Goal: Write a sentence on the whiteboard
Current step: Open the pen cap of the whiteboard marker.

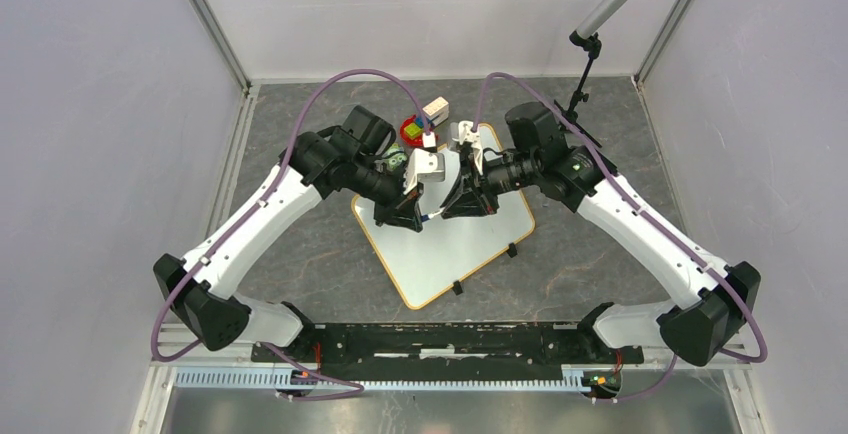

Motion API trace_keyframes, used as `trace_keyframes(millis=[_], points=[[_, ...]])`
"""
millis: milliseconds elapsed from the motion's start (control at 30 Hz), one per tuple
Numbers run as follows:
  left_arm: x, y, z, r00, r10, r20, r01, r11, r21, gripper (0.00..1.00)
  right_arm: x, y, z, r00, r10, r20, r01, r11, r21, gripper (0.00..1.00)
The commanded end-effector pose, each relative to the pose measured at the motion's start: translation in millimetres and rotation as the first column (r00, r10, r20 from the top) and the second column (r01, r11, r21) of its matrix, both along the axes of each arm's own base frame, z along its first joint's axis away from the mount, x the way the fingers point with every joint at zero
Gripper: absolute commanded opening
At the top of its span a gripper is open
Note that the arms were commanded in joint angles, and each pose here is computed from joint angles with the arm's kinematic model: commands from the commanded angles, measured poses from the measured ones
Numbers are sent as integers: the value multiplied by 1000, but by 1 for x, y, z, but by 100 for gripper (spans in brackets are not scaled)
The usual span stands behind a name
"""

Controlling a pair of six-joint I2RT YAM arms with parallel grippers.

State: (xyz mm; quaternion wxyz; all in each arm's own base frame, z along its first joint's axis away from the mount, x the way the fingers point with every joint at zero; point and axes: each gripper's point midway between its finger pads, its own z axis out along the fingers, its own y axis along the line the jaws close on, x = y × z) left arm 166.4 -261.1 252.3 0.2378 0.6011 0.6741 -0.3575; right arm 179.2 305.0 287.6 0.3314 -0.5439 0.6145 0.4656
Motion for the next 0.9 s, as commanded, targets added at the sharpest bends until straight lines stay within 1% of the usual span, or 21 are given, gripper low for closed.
trace_keyframes(millis=[0, 67, 167, 333, 433, 533, 667, 767, 800, 867], points=[[3, -7, 19, 999, -4, 38, 5, 999, -41, 2, 3, 6, 17, 999, 6, 31, -7, 999, 34, 8], [3, -7, 20, 999, -3, 43, 5, 999, -43, 2, 5, 6, 17, 999, -1, 38, 0, 1000, 27, 0], [3, -4, 19, 999, 1, 51, 1, 999, -38, 2, 9, 4, 16, 998, -21, 56, 20, 1000, 10, 0], [4, 8, 11, 996, 26, 88, -27, 1000, 3, 2, 24, -7, 17, 993, -75, 92, 77, 997, -20, 0], [3, 17, 1, 994, 44, 101, -49, 998, 41, 2, 38, -20, 27, 989, -112, 98, 113, 994, -7, 0], [-1, 28, -6, 993, 53, 105, -61, 995, 77, 2, 57, -42, 48, 977, -175, 121, 172, 985, 31, 0], [-5, 39, -11, 991, 64, 114, -75, 993, 95, 2, 72, -67, 70, 960, -232, 157, 224, 972, 68, 0], [0, 48, -9, 987, 108, 119, -117, 990, 78, 2, 76, -79, 73, 954, -252, 163, 242, 967, 80, 0], [4, 52, -4, 983, 138, 117, -146, 988, 55, 2, 76, -81, 70, 954, -252, 160, 243, 967, 75, 0], [21, 63, 12, 964, 244, 107, -242, 970, -27, 2, 75, -83, 60, 957, -252, 147, 244, 967, 69, 0]])
